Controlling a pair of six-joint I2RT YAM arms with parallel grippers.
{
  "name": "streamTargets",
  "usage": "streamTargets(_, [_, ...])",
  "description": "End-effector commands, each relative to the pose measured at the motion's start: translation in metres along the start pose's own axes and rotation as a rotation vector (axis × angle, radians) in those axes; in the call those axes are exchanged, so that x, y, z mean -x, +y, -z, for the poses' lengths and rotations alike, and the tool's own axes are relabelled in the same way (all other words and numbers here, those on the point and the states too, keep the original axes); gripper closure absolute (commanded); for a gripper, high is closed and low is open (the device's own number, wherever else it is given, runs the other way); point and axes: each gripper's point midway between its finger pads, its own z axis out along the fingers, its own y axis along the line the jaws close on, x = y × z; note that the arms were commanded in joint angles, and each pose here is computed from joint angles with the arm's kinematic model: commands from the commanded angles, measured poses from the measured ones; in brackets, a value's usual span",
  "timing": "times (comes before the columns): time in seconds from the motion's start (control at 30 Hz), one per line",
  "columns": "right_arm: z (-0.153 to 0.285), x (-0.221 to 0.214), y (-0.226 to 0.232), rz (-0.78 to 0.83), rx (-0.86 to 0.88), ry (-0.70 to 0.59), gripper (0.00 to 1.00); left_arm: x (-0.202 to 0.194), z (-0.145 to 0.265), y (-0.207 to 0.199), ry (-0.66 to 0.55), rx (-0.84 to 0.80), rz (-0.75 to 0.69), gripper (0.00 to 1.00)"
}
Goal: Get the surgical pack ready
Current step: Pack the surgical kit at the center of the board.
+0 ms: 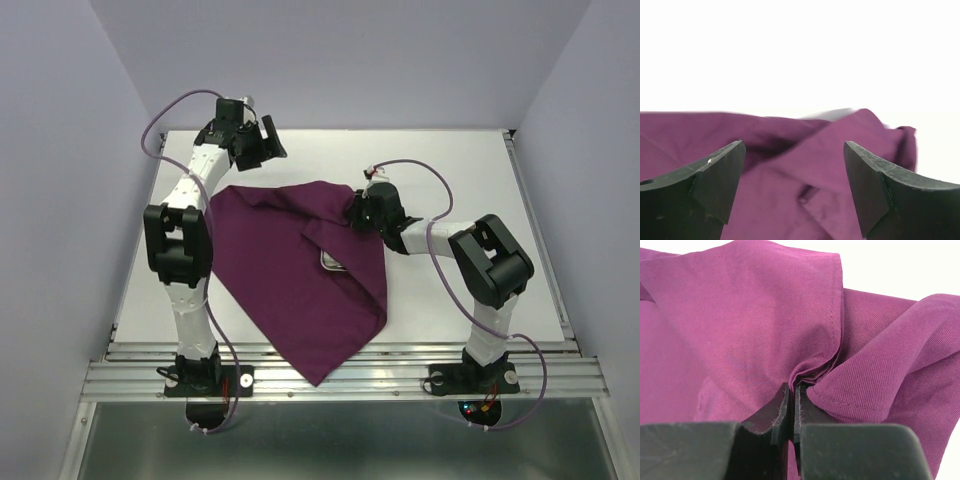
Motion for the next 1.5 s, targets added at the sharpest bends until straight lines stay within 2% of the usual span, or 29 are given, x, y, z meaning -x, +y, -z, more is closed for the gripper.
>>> streamTargets(0.0, [0.001,-0.002,0.018,-0.003,0.072,0.018,0.99,-0.002,-0.011,0.009,0.090,0.034,-0.122,0.07])
streamTargets(0.17, [0.000,-0.005,0.019,-0.005,0.080,0.027,0.99,-0.031,-0.048,0.022,0.231,-0.005,-0.129,0.07])
streamTargets(0.37, [-0.003,-0.006,0.019,-0.002,0.083,0.037,0.99,-0.052,-0.045,-0.005,0.283,-0.193,-0.104,0.09])
streamTargets(0.47, [-0.005,-0.005,0.021,-0.004,0.086,0.035,0.99,-0.063,-0.040,-0.013,0.314,-0.254,-0.092,0.18])
streamTargets(0.5, [-0.005,-0.004,0.020,-0.004,0.084,0.032,0.99,-0.066,-0.040,-0.014,0.318,-0.258,-0.089,0.18])
streamTargets(0.57, [-0.006,-0.003,0.021,-0.005,0.085,0.031,0.99,-0.078,-0.039,-0.011,0.343,-0.255,-0.071,0.28])
streamTargets(0.6, [-0.006,-0.002,0.021,-0.005,0.085,0.031,0.99,-0.076,-0.034,-0.018,0.334,-0.281,-0.068,0.38])
streamTargets(0.63, [-0.006,-0.002,0.022,-0.006,0.085,0.030,0.99,-0.087,-0.033,-0.017,0.354,-0.289,-0.051,0.44])
streamTargets(0.7, [-0.006,-0.001,0.022,-0.006,0.086,0.028,0.99,-0.083,-0.023,-0.029,0.327,-0.335,-0.056,0.56])
streamTargets(0.73, [-0.005,0.000,0.022,-0.006,0.082,0.025,0.99,-0.090,-0.021,-0.028,0.340,-0.338,-0.037,0.68])
streamTargets(0.8, [-0.004,0.001,0.021,-0.005,0.080,0.024,0.99,-0.087,-0.010,-0.037,0.326,-0.374,-0.040,0.82])
streamTargets(0.93, [-0.002,0.007,0.023,-0.006,0.078,0.009,0.99,-0.097,0.005,-0.042,0.338,-0.395,-0.030,0.97])
streamTargets(1.0, [-0.002,0.008,0.025,-0.006,0.086,0.010,0.99,-0.103,0.015,-0.048,0.338,-0.416,-0.024,0.97])
streamTargets(1.17, [0.000,0.018,0.033,0.000,0.110,0.008,0.84,-0.117,0.032,-0.054,0.336,-0.408,-0.056,0.92])
streamTargets(1.23, [0.006,0.026,0.038,0.004,0.120,-0.006,0.65,-0.125,0.032,-0.051,0.338,-0.384,-0.079,0.87])
streamTargets(1.27, [0.009,0.031,0.041,0.009,0.130,-0.016,0.48,-0.134,0.034,-0.049,0.350,-0.365,-0.085,0.86])
streamTargets(1.3, [0.014,0.038,0.045,0.012,0.138,-0.025,0.42,-0.137,0.032,-0.046,0.344,-0.337,-0.098,0.84])
streamTargets(1.4, [0.022,0.050,0.053,0.029,0.162,-0.042,0.38,-0.150,0.032,-0.043,0.356,-0.310,-0.113,0.82])
streamTargets(1.47, [0.031,0.058,0.060,0.040,0.185,-0.052,0.37,-0.160,0.033,-0.041,0.376,-0.310,-0.111,0.71])
